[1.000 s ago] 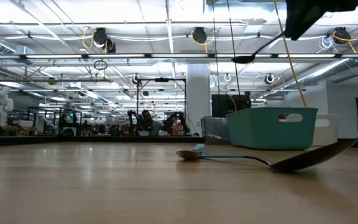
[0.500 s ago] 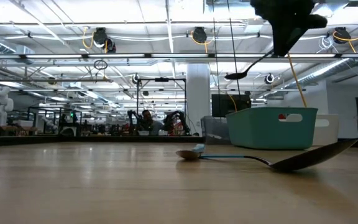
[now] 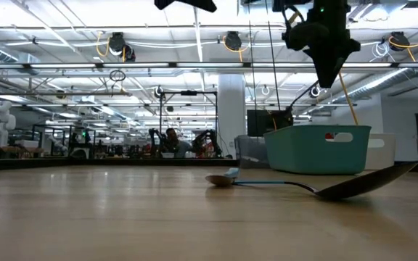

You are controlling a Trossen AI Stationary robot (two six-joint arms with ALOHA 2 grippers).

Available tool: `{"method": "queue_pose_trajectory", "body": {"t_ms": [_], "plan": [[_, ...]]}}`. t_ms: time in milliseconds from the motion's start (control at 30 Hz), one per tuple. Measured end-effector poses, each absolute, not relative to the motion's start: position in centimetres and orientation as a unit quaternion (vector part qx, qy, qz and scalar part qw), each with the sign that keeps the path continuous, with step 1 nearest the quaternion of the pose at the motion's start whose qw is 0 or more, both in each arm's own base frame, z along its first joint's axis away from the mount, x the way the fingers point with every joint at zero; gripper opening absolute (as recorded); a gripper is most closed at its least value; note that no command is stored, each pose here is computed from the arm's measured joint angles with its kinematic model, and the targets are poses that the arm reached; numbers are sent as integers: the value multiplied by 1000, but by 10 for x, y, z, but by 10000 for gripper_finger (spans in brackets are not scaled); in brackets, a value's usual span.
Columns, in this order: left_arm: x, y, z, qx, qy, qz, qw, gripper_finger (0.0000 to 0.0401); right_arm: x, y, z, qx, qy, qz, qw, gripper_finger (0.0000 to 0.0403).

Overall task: Sort silverware by color (type)
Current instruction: Put the blue spoon into the green bin

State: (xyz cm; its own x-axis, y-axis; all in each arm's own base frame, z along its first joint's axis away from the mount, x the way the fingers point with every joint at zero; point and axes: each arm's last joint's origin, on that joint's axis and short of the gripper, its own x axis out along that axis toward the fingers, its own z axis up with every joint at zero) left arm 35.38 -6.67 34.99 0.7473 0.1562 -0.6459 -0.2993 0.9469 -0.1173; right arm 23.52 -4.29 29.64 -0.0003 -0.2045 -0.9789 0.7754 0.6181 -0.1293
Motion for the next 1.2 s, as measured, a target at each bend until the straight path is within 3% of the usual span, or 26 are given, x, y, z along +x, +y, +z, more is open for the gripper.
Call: {"method": "queue_pose_trajectory", "body": {"t_ms": [633,1200], "plan": [[353,-59,348,-102,348,133,923,202,236,-44,250,221,687,-329,609,54],[353,-59,348,-101,348,134,922,202,238,-48,217,227,652,-346,635,58]]}}
